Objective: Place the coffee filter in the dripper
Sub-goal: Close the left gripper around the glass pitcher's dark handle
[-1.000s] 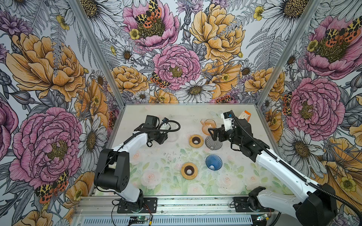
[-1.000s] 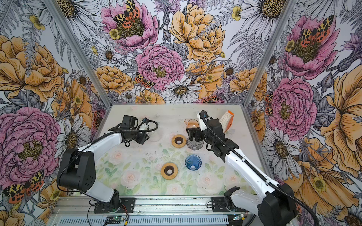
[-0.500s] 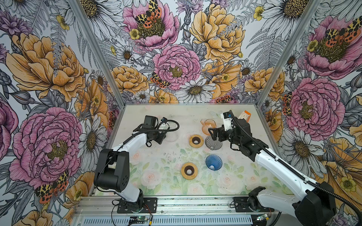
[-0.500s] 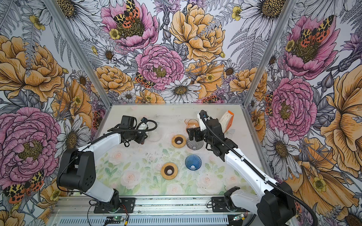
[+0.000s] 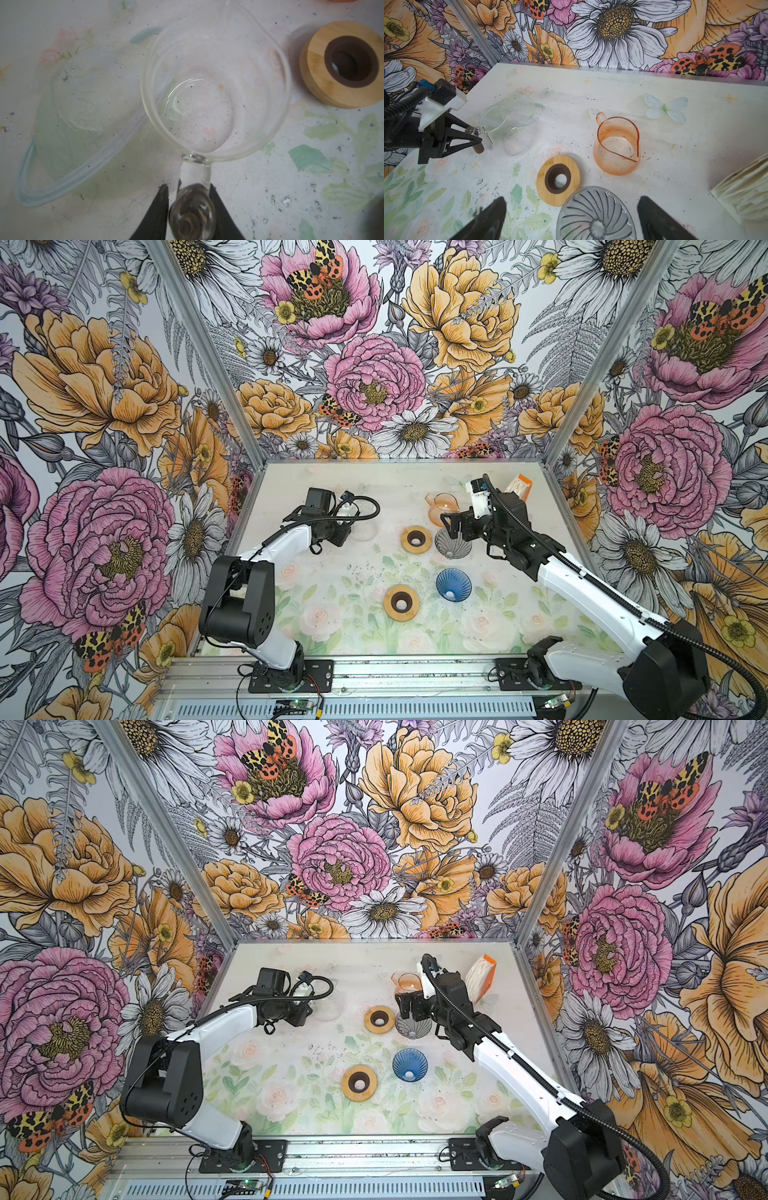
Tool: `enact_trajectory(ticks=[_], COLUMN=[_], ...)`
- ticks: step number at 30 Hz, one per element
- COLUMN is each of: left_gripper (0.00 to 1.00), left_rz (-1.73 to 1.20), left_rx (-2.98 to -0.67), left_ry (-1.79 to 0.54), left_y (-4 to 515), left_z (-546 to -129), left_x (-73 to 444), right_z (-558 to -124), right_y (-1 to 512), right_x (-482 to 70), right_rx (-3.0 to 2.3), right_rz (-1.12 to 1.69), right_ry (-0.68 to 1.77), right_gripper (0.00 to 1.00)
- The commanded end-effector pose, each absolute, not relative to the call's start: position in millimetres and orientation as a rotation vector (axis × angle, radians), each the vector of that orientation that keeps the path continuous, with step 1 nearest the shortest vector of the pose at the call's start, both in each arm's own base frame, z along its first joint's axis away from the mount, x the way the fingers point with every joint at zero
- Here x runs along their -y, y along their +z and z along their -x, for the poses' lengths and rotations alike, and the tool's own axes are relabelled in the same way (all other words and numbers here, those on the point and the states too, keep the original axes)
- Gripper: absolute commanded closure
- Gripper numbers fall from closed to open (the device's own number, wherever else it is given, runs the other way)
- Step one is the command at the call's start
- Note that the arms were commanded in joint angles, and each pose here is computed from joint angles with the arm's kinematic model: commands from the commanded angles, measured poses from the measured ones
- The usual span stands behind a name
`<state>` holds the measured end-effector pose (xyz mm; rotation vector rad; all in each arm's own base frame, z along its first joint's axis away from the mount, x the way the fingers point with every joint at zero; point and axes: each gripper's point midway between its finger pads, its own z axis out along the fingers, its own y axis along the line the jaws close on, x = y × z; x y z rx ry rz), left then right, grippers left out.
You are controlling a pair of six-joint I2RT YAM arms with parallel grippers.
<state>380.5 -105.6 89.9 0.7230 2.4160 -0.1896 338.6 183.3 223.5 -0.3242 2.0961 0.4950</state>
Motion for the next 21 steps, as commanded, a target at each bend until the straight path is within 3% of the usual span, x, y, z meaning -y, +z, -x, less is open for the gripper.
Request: enact_trajectory(ticks=[1, 21], left_gripper=[0.73, 0.84], left_rz=[-0.708, -0.691], left_rx=[-2.403, -2.338], left_ry=[-0.231, -0.272], left_y=[91.7, 120.6], left_z=[-376.9, -379.6], left_x=[108.9, 116.3], right_z=[-342.2, -336.9], right_y=[237.3, 244.7], right_x=[-181.9, -176.8], right_rx=[-2.052, -2.025], right_rz=[0.291, 0.287], right_ry=[0.487, 0.476], right_gripper=[0.01, 0.00])
